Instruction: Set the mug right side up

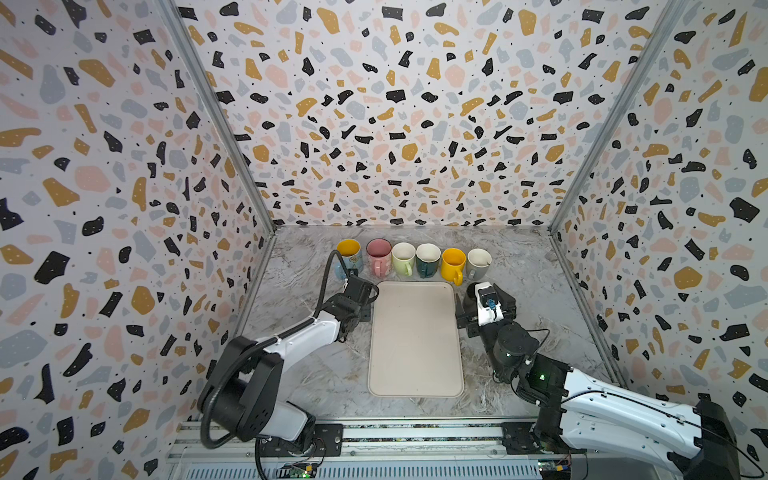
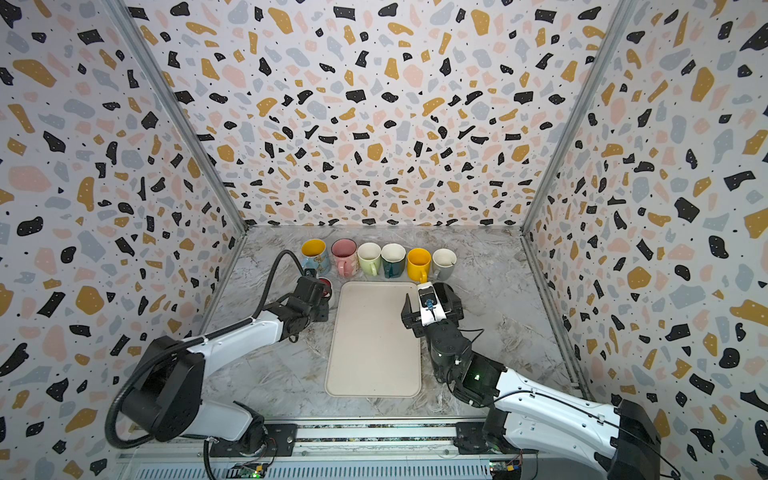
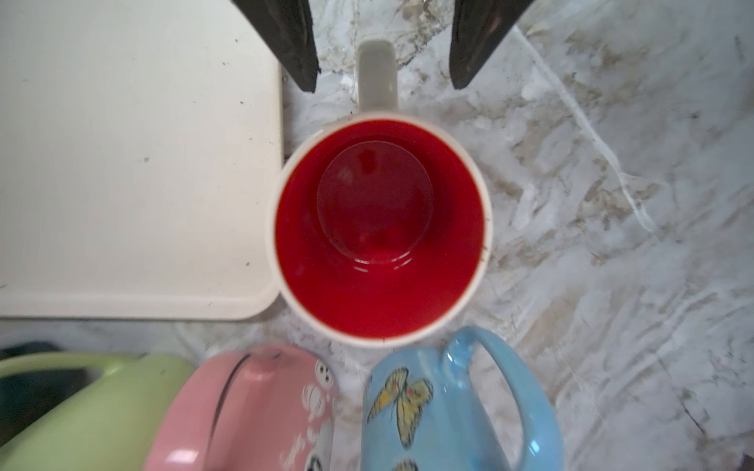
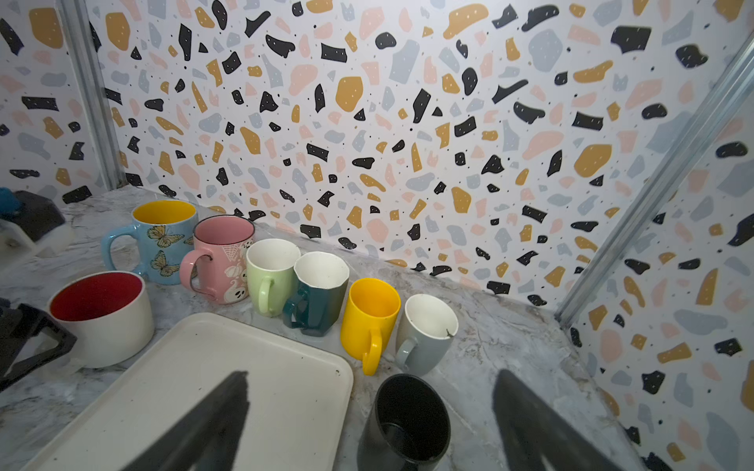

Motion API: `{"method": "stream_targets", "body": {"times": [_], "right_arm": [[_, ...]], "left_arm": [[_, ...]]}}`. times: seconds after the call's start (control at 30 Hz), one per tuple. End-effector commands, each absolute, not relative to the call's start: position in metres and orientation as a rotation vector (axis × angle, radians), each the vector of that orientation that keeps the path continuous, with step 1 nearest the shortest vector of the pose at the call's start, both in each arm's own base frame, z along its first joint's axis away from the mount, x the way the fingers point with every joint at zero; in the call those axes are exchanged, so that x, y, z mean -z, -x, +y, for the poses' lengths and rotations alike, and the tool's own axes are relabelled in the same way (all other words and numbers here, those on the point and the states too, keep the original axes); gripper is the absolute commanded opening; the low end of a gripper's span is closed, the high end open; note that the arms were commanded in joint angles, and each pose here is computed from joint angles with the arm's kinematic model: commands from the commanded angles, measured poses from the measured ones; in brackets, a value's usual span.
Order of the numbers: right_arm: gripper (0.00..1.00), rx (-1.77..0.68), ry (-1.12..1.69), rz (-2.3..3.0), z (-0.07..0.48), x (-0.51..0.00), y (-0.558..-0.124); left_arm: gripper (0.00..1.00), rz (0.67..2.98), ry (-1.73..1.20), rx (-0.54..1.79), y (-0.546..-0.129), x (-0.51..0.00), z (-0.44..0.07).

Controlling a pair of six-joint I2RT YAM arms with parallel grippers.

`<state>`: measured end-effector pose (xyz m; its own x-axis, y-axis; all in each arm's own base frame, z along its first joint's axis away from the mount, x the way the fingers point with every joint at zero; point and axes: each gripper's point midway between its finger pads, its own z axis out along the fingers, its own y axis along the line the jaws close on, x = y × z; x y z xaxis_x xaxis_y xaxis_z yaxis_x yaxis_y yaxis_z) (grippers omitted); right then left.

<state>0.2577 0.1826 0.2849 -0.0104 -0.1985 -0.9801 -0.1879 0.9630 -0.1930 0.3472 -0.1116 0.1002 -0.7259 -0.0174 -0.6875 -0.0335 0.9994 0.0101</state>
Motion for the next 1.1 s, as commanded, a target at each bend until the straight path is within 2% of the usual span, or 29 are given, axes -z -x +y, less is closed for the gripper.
{"method": "stream_targets", "body": {"times": [0.0,0.17,0.27,0.33,0.47,0.53,0.57,0.67,0.77,1.07], "right_arm": [[0.99,0.016,0.25,1.636,0.167,-0.292,-0.27],[0.99,0.102,0.115,1.77,0.113,-0.275,-0.304],[0.99,0.165,0.031,1.804,0.077,-0.261,-0.318],[0.99,0.178,0.002,1.822,0.059,-0.248,-0.326],[0.99,0.184,-0.059,1.848,0.026,-0.222,-0.339],[0.99,0.198,-0.096,1.857,0.012,-0.209,-0.345],[0.99,0.201,-0.1,1.856,0.008,-0.201,-0.347],[0.99,0.186,-0.108,1.819,0.002,-0.181,-0.352],[0.99,0.181,-0.1,1.786,0.001,-0.162,-0.354],[0.99,0.239,-0.025,1.79,0.0,-0.132,-0.371]], "left_arm": [[0.53,2.249,0.078,-0.026,-0.345,-0.144,-0.098],[0.56,1.885,0.225,-0.013,-0.329,-0.234,-0.063],[0.66,1.659,0.365,-0.038,-0.308,-0.265,-0.03],[0.69,1.534,0.461,-0.082,-0.291,-0.275,-0.007],[0.7,1.425,0.586,-0.252,-0.265,-0.255,0.031],[0.7,1.381,0.599,-0.258,-0.257,-0.237,0.037],[0.8,1.353,0.612,-0.257,-0.252,-0.226,0.04],[0.86,1.323,0.624,-0.333,-0.237,-0.202,0.053],[0.87,1.421,0.543,-0.434,-0.248,-0.187,0.048],[0.88,1.461,0.456,-0.534,-0.271,-0.17,0.05]]}}
